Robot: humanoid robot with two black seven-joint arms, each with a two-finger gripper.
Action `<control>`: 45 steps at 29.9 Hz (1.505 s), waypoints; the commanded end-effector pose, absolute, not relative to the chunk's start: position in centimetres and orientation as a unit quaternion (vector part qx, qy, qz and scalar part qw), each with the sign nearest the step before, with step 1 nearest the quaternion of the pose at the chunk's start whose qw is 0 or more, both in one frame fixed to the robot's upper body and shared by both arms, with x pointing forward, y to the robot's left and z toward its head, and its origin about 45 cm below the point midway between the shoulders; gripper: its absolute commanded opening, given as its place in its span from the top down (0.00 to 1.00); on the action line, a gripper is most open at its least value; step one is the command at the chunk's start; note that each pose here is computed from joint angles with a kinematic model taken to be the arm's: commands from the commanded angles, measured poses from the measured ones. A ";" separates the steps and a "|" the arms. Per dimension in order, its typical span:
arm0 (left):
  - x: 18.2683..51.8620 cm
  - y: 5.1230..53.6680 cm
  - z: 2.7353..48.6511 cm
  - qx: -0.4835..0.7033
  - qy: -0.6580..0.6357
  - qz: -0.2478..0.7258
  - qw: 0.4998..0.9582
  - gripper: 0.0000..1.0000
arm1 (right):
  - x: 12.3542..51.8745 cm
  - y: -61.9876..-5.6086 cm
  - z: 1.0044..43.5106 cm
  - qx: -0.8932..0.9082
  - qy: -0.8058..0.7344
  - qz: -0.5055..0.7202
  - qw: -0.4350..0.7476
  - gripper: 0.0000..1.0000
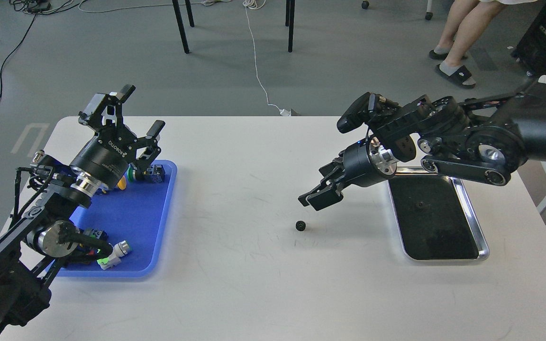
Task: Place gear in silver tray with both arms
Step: 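Reach the right gripper to the gear on the table and grasp it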
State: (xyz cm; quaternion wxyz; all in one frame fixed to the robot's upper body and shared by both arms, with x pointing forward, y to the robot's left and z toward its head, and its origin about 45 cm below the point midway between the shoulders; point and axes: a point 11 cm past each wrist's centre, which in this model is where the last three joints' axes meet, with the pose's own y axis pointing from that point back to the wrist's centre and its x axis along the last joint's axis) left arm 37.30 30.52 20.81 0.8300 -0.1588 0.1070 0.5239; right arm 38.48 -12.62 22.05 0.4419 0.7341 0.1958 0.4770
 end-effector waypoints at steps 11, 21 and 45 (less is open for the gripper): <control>37.4 31.1 21.2 -0.161 0.101 0.532 0.825 0.02 | 37.3 -10.3 16.0 0.687 0.249 0.530 0.431 0.09; 37.4 30.8 21.1 -0.163 0.103 0.530 0.826 0.02 | 37.0 -11.1 15.1 0.687 0.253 0.523 0.437 0.24; 37.4 31.1 21.2 -0.161 0.100 0.530 0.826 0.02 | 36.7 -11.8 13.8 0.692 0.250 0.513 0.442 0.56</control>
